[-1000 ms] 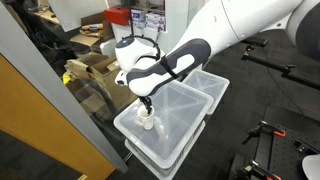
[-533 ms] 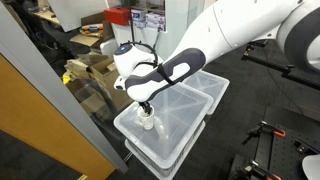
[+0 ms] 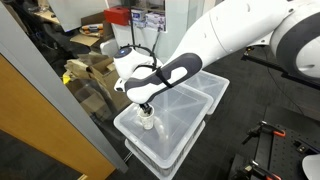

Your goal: Put the marker in the cup on the clear surface

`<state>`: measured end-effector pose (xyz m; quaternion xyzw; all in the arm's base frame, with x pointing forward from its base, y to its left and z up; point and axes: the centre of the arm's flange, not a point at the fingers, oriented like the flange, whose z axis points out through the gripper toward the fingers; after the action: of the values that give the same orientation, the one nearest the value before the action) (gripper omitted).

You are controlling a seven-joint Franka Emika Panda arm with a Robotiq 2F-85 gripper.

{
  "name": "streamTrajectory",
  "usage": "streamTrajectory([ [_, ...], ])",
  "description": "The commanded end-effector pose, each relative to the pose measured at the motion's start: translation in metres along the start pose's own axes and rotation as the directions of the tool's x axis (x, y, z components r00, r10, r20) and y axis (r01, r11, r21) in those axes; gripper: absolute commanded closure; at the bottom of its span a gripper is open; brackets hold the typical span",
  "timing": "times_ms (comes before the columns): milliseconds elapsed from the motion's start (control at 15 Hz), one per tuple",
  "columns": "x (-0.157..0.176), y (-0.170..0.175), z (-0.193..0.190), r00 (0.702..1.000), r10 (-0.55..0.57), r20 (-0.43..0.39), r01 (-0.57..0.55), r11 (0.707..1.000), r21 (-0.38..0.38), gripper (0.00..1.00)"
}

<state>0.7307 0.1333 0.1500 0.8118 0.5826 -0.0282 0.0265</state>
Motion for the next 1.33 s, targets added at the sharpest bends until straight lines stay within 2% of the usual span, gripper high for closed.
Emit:
streamTrajectory([
  [0, 0.004, 0.010, 0.000, 1.000, 0.022, 0.019, -0.022, 1.000, 0.006, 0.68],
  [467, 0.003, 0.012, 0.008, 1.000, 0.028, 0.015, -0.028, 0.999, 0.016, 0.62],
  [1267, 0.001, 0.017, 0.021, 0.999, 0.036, 0.011, -0.037, 0.999, 0.036, 0.63],
])
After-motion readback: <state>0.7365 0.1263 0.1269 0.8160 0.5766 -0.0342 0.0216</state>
